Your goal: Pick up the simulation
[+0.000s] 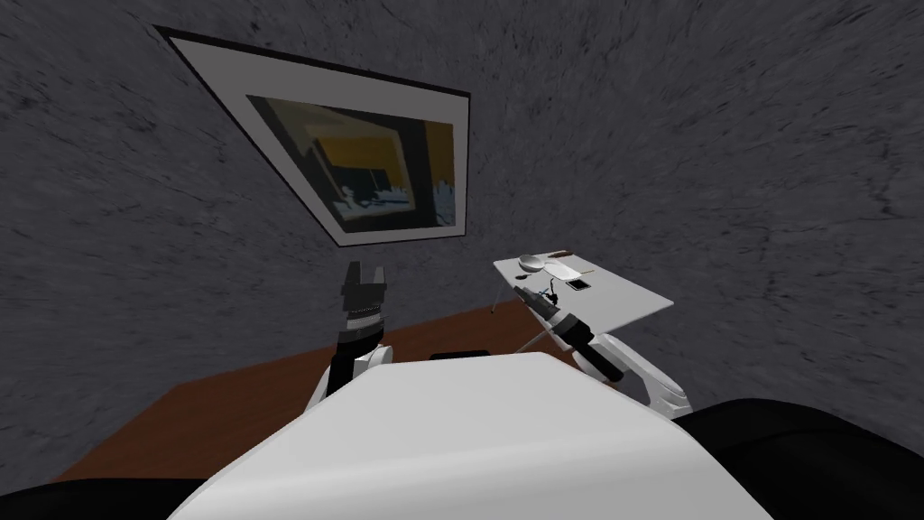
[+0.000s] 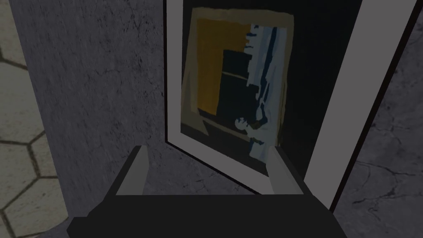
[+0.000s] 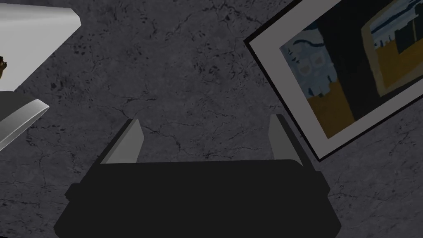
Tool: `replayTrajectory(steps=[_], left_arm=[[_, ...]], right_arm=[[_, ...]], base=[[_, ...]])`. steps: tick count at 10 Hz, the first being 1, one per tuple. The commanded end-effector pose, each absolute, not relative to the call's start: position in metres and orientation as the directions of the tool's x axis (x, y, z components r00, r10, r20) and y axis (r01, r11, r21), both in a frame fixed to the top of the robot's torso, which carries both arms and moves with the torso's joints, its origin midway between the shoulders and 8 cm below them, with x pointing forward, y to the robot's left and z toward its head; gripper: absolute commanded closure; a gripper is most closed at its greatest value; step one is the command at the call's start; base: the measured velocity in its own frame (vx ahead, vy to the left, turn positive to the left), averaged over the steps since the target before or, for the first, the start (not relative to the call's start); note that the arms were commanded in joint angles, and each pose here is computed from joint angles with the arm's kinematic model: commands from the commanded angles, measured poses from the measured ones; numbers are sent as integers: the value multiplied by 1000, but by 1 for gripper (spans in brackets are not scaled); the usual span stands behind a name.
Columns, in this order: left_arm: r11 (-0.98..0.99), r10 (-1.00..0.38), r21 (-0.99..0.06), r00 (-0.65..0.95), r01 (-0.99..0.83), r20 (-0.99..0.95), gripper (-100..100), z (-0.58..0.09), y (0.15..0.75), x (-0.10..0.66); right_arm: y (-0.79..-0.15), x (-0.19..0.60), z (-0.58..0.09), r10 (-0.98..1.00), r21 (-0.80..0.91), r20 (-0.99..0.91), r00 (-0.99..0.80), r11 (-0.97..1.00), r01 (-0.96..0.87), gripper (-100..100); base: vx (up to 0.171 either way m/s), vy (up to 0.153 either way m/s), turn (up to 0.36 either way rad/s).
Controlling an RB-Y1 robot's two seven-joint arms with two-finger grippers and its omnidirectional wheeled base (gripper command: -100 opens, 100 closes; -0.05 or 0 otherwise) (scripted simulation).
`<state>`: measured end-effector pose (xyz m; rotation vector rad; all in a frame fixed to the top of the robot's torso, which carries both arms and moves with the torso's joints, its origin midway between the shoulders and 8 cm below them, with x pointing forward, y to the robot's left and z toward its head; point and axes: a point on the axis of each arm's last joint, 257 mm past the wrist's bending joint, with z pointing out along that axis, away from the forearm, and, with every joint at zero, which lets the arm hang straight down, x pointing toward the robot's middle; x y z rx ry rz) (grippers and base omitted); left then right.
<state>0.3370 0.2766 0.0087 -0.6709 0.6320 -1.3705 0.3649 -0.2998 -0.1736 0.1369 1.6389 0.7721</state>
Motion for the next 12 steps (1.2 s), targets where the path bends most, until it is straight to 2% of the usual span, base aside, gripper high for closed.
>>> replayTrajectory(steps=[1,6,12], left_arm=[[77,-995,-748,98,659,-17,0,9,277,337],[77,-995,-748,97,659,-17,0,9,277,337],[78,-995,-748,98,659,-17,0,9,277,337]], right_arm=[[-314,361,-192,425,497,-862,-276,815,-298,-100],[-342,351,-225,183,306,-911,-370,901,-307,-100],[-387,335,-257,-123,61,-875,-469,932,-358,-100]], base=[[-55,-17,150],[-44,-17,133],[-22,-20,133]])
